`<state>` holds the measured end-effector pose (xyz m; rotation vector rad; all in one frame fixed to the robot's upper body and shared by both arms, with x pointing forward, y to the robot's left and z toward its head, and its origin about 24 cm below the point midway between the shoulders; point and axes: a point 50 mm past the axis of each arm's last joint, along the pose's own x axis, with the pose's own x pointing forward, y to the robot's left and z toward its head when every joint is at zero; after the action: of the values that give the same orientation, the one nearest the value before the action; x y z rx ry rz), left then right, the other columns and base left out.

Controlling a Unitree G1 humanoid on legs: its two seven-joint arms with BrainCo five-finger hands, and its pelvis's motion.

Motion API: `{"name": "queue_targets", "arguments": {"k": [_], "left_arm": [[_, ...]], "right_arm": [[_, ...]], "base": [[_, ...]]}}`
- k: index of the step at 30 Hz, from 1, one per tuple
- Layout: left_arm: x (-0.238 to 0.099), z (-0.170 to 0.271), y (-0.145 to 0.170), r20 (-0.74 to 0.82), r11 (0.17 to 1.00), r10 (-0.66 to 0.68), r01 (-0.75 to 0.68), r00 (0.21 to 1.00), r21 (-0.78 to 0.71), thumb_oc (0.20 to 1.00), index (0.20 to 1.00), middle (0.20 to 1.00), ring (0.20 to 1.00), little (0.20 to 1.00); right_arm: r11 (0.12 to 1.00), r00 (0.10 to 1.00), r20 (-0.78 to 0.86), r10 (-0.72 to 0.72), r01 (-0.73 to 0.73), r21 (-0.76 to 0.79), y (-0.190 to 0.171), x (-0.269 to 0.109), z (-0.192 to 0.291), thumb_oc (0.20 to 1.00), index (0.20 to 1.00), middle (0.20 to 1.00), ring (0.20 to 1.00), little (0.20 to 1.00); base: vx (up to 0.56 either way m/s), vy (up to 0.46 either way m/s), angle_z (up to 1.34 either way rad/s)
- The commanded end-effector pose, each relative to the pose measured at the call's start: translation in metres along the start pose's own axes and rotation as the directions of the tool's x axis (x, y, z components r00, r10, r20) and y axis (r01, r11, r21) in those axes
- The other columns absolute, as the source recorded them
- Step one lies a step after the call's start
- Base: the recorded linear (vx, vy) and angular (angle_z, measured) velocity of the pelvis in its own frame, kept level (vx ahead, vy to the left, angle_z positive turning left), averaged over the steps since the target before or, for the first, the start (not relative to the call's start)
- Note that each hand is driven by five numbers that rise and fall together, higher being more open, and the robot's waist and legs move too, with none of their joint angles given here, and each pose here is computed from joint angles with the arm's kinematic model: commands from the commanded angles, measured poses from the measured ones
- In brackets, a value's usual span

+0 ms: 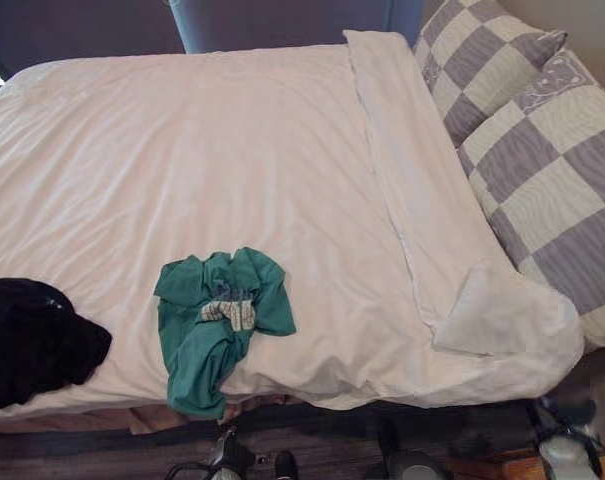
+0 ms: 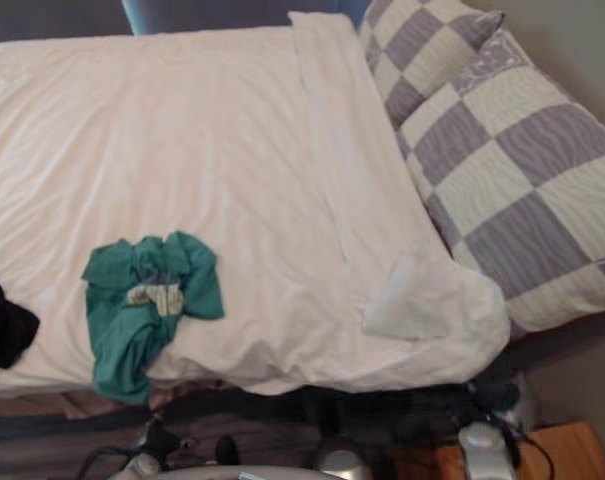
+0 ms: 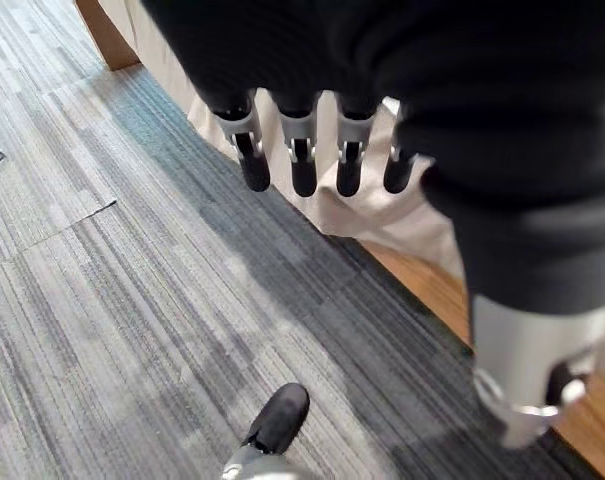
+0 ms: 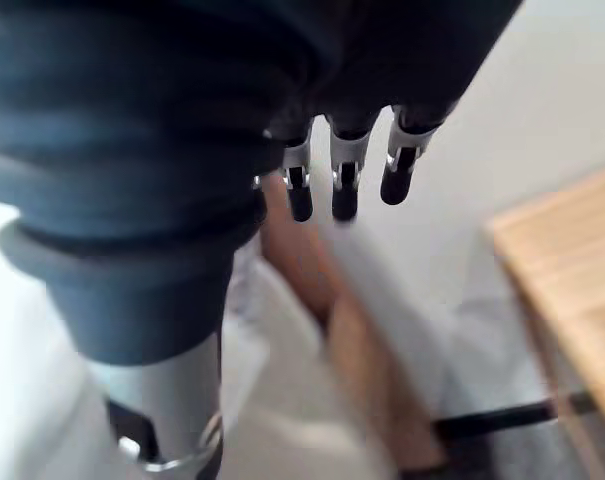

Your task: Tidy up the quilt and then pick up the clothes from the bed and put them into the laundry hamper.

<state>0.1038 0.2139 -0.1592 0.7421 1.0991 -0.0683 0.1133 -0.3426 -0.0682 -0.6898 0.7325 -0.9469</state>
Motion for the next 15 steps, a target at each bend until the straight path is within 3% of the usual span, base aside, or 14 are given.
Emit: {"name": "queue_targets", "arguments": {"k": [1, 3, 4, 6, 8, 10, 13, 14, 15], "left_arm": [[0.003, 0.004, 0.005, -0.006, 0.999, 0.038, -0.038, 0.999, -0.001, 1.0, 1.0, 1.0, 1.0, 1.0], [0.003, 0.003, 0.003, -0.018, 0.999, 0.035, -0.035, 0.999, -0.005, 1.0, 1.0, 1.0, 1.0, 1.0], [0.003, 0.004, 0.003, -0.017, 0.999, 0.035, -0.035, 0.999, -0.004, 1.0, 1.0, 1.0, 1.0, 1.0], [0.002, 0.001, 0.002, -0.038, 1.0, 0.022, -0.022, 0.999, 0.0, 1.0, 1.0, 1.0, 1.0, 1.0], [0.003, 0.0, 0.002, -0.043, 1.0, 0.019, -0.019, 0.999, 0.01, 1.0, 1.0, 1.0, 1.0, 1.0], [0.003, -0.005, 0.004, -0.066, 0.999, 0.013, -0.011, 0.998, 0.03, 1.0, 1.0, 1.0, 1.0, 1.0], [0.003, -0.008, 0.005, -0.076, 0.999, 0.003, 0.0, 0.997, 0.042, 1.0, 1.0, 1.0, 1.0, 1.0], [0.004, -0.005, 0.009, -0.059, 0.998, -0.003, 0.006, 0.998, 0.061, 1.0, 1.0, 1.0, 1.0, 1.0], [0.005, -0.003, 0.012, -0.046, 0.998, -0.003, 0.006, 0.999, 0.07, 1.0, 1.0, 1.0, 1.0, 1.0]], "right_arm": [[0.925, 0.918, 0.121, -0.379, 0.379, 0.025, -0.071, 0.026, 0.022, 1.0, 1.0, 1.0, 1.0, 1.0], [0.855, 0.84, 0.161, -0.518, 0.498, 0.146, -0.097, 0.029, 0.046, 1.0, 1.0, 1.0, 1.0, 1.0], [0.854, 0.84, 0.16, -0.519, 0.5, 0.146, -0.097, 0.029, 0.046, 1.0, 1.0, 1.0, 1.0, 1.0], [0.712, 0.704, 0.186, -0.685, 0.596, 0.371, -0.132, 0.027, 0.087, 1.0, 1.0, 1.0, 1.0, 1.0], [0.672, 0.664, 0.201, -0.72, 0.595, 0.44, -0.14, 0.024, 0.103, 1.0, 1.0, 1.0, 1.0, 1.0], [0.636, 0.635, 0.253, -0.73, 0.493, 0.594, -0.148, 0.016, 0.144, 1.0, 1.0, 1.0, 1.0, 1.0], [0.686, 0.663, 0.345, -0.665, 0.358, 0.634, -0.142, 0.013, 0.168, 1.0, 1.0, 1.0, 1.0, 1.0], [0.778, 0.672, 0.479, -0.565, 0.241, 0.58, -0.133, 0.012, 0.191, 0.2, 0.2, 0.2, 0.2, 0.2], [0.816, 0.672, 0.534, -0.513, 0.19, 0.546, -0.127, 0.012, 0.203, 0.2, 0.2, 0.2, 0.2, 0.2]], "base": [[0.03, 0.065, -0.22], [0.04, 0.033, -0.14], [0.05, 0.019, -0.16], [0.02, 0.008, -0.18], [0.02, 0.001, -0.01], [0.03, -0.004, 0.04], [0.02, -0.005, 0.13], [-0.01, -0.018, 0.2], [-0.01, -0.019, 0.1]]}}
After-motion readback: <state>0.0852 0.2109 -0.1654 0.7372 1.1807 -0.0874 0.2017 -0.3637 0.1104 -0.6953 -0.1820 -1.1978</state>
